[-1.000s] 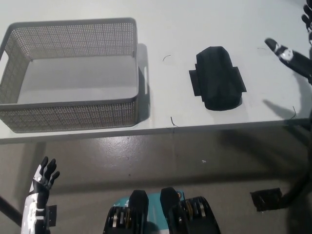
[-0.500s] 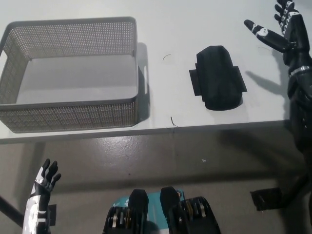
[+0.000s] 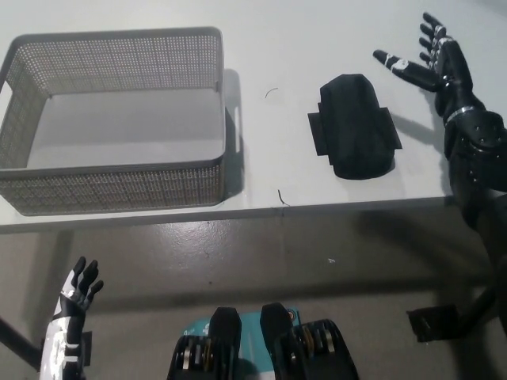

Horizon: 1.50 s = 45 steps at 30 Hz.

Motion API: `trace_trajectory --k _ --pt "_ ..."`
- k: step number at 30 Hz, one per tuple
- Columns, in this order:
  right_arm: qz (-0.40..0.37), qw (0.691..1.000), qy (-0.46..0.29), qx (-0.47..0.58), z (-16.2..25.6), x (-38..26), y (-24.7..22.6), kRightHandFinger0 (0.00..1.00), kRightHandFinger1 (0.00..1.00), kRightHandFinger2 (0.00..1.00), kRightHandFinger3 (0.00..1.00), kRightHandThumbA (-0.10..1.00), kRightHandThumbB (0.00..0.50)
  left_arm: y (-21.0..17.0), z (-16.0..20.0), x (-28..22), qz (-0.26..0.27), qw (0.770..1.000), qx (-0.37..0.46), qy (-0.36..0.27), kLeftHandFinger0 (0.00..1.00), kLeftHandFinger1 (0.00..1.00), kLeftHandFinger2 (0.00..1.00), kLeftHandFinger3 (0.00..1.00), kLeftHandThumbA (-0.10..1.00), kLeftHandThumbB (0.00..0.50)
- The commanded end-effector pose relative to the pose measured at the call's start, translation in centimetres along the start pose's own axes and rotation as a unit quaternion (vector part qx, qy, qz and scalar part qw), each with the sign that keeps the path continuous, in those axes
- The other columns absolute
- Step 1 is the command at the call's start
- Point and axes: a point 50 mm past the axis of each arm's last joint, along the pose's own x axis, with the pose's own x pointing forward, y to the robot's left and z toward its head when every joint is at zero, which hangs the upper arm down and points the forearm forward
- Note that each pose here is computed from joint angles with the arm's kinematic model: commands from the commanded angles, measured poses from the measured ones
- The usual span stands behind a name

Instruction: Use the right hand to push the pencil case on the right hand side to the container on the left side

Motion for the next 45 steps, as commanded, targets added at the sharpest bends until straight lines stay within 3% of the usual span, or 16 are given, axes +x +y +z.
trace_trajectory --k 1,11,26,31,35,45 --pt "-0.011 0.999 -0.039 0.03 3.0 1.1 0.3 1.0 1.0 1.0 1.0 1.0 0.16 0.1 1.0 -0.2 -0.007 1.0 -0.002 -0.03 1.0 1.0 1.0 1.0 1.0 0.043" --pt "-0.017 0.999 0.004 0.048 -0.1 0.1 0.5 1.0 1.0 1.0 1.0 1.0 0.17 0.0 1.3 -0.3 -0.008 0.999 -0.004 -0.03 1.0 1.0 1.0 1.0 1.0 0.074" --pt "0.0 0.997 0.059 0.046 -4.6 -1.9 2.1 1.0 1.0 1.0 1.0 1.0 0.163 -0.3 1.7 0.2 -0.014 0.999 -0.013 -0.043 1.0 1.0 1.0 1.0 1.0 0.057" --pt "0.006 0.996 0.073 0.049 -5.3 -2.3 3.1 1.0 1.0 1.0 1.0 1.0 0.156 -0.1 1.8 0.4 -0.013 0.999 -0.011 -0.046 1.0 1.0 1.0 1.0 1.0 0.066" --pt "0.016 0.995 0.081 0.055 -6.0 -2.8 4.0 1.0 1.0 1.0 1.0 1.0 0.186 -0.2 2.0 0.3 -0.011 0.999 -0.011 -0.045 1.0 1.0 1.0 1.0 1.0 0.06" --pt "0.035 0.995 0.078 0.05 -5.0 -2.4 5.8 1.0 1.0 1.0 1.0 1.0 0.207 -0.3 2.1 0.6 -0.013 0.998 -0.01 -0.055 1.0 1.0 1.0 1.0 1.0 0.059"
